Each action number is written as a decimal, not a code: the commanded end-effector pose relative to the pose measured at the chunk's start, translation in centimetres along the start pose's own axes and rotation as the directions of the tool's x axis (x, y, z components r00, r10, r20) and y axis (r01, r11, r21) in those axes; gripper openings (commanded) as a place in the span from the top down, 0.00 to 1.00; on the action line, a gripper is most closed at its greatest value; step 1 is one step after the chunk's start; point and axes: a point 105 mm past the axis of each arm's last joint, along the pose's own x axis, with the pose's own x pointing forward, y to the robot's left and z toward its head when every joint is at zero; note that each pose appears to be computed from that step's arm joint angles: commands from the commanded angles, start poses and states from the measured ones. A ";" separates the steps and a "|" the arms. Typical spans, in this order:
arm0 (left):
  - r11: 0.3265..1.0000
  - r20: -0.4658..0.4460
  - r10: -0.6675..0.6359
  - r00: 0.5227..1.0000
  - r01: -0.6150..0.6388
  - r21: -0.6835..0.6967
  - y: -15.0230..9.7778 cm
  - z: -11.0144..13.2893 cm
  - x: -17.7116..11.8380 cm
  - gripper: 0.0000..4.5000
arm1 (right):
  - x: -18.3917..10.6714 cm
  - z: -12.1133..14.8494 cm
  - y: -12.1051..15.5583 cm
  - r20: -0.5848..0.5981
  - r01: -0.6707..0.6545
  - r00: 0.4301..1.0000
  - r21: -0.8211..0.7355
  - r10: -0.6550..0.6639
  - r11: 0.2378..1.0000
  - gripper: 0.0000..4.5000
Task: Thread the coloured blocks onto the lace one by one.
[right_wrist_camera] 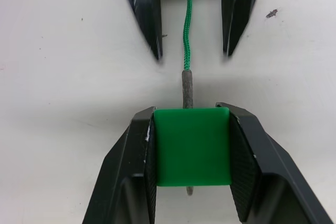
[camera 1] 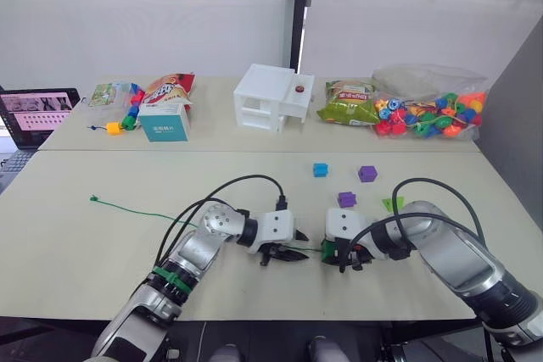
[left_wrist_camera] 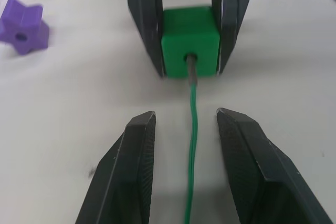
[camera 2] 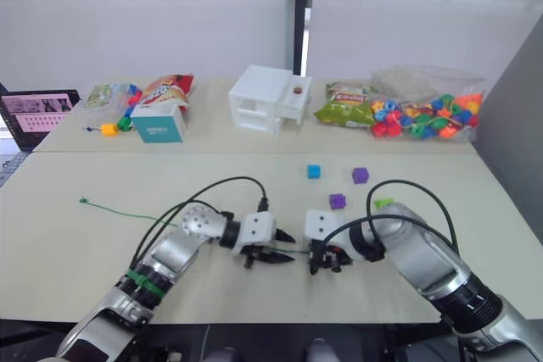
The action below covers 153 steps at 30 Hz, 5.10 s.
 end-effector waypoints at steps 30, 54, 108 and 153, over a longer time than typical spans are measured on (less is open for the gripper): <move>0.999 0.117 -0.020 0.993 0.016 0.034 0.0 2.5 3.0 1.00 | 0.3 -0.1 0.6 0.009 -0.020 1.000 0.014 0.020 1.000 0.73; 0.998 0.194 0.016 0.981 -0.004 -0.064 0.1 2.8 1.8 0.01 | -5.8 0.5 -0.3 0.002 0.092 0.996 0.091 -0.093 0.992 0.00; 0.999 0.125 -0.020 0.992 0.014 0.047 1.7 1.1 0.0 0.74 | -4.2 -6.5 -0.5 -0.093 0.227 0.973 0.222 -0.211 0.948 1.00; 0.991 0.029 0.105 0.994 -0.102 -0.091 3.7 2.4 -13.7 0.00 | -2.9 0.4 -2.1 0.073 0.038 0.997 0.016 -0.039 0.999 1.00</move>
